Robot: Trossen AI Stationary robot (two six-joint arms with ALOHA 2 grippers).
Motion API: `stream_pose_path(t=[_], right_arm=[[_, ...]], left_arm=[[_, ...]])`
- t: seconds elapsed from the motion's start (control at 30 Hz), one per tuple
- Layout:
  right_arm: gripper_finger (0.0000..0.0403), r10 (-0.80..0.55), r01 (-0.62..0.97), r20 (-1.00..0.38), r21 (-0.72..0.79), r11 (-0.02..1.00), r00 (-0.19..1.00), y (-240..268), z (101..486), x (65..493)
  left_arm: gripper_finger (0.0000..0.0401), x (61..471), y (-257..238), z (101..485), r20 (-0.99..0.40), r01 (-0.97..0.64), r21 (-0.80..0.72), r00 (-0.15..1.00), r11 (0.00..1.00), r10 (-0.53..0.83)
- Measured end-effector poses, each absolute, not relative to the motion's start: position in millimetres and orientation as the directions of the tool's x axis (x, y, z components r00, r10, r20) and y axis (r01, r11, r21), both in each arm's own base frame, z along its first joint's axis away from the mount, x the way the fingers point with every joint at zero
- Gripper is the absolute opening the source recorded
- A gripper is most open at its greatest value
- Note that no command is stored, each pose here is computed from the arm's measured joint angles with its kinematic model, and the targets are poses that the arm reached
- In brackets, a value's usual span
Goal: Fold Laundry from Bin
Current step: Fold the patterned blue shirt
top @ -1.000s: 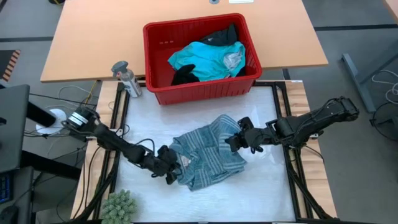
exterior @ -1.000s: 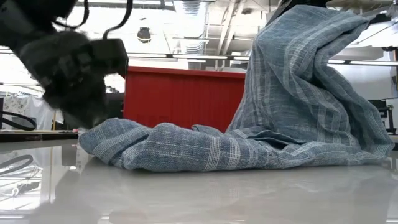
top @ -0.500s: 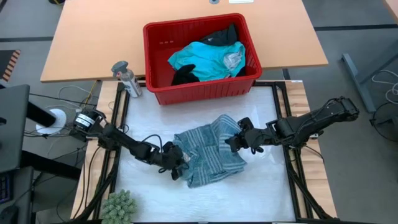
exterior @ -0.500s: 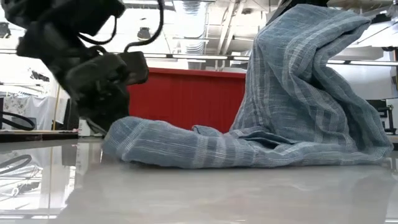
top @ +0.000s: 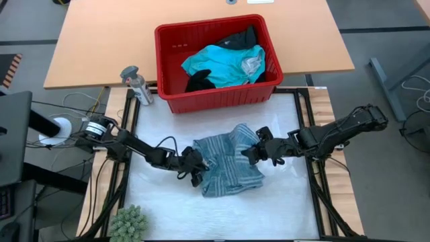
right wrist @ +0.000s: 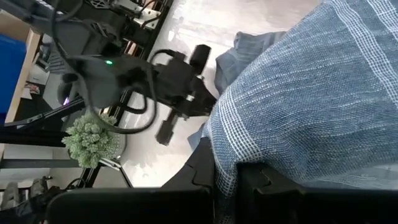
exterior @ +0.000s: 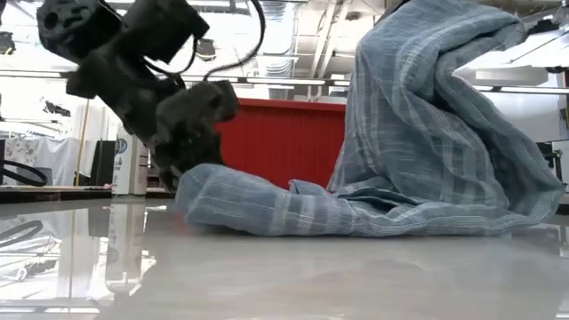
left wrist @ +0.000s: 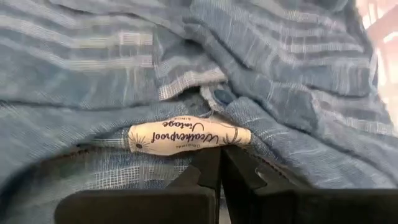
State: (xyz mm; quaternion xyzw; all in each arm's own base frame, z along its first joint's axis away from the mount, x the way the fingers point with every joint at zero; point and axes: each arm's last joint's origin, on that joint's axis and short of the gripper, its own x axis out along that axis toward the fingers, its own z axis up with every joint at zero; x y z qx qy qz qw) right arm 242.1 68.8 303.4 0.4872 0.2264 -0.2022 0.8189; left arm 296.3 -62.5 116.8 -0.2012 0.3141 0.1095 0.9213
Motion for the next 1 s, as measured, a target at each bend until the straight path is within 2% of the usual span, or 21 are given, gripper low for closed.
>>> stream_pose_path(t=[0.33,0.5,0.67,0.73,1.0], right_arm=[[0.0044,-0.096,0.554,-0.577,0.707,0.439,0.811,73.4,287.5,264.4],[0.0044,-0.09,0.566,-0.594,0.693,0.447,0.799,77.4,279.7,270.2],[0.0044,-0.047,0.561,-0.608,0.697,0.446,0.793,78.4,276.6,273.1],[0.0044,-0.031,0.557,-0.608,0.703,0.443,0.793,77.6,274.6,276.4],[0.0044,0.048,0.502,-0.588,0.727,0.468,0.807,82.4,258.3,308.3]], left_arm=[[0.0,341.3,-69.3,100.8,-0.649,-0.228,-0.3,0.761,0.926,-0.023],[0.0,339.5,-67.3,107.9,-0.701,-0.225,-0.312,0.71,0.923,-0.064],[0.0,318.8,-66.6,139.0,-0.76,-0.223,-0.393,0.624,0.892,-0.18],[0.0,310.5,-66.3,159.1,-0.75,-0.213,-0.409,0.632,0.887,-0.195],[0.0,272.3,-53.4,224.9,-0.697,-0.297,-0.372,0.715,0.879,-0.053]])
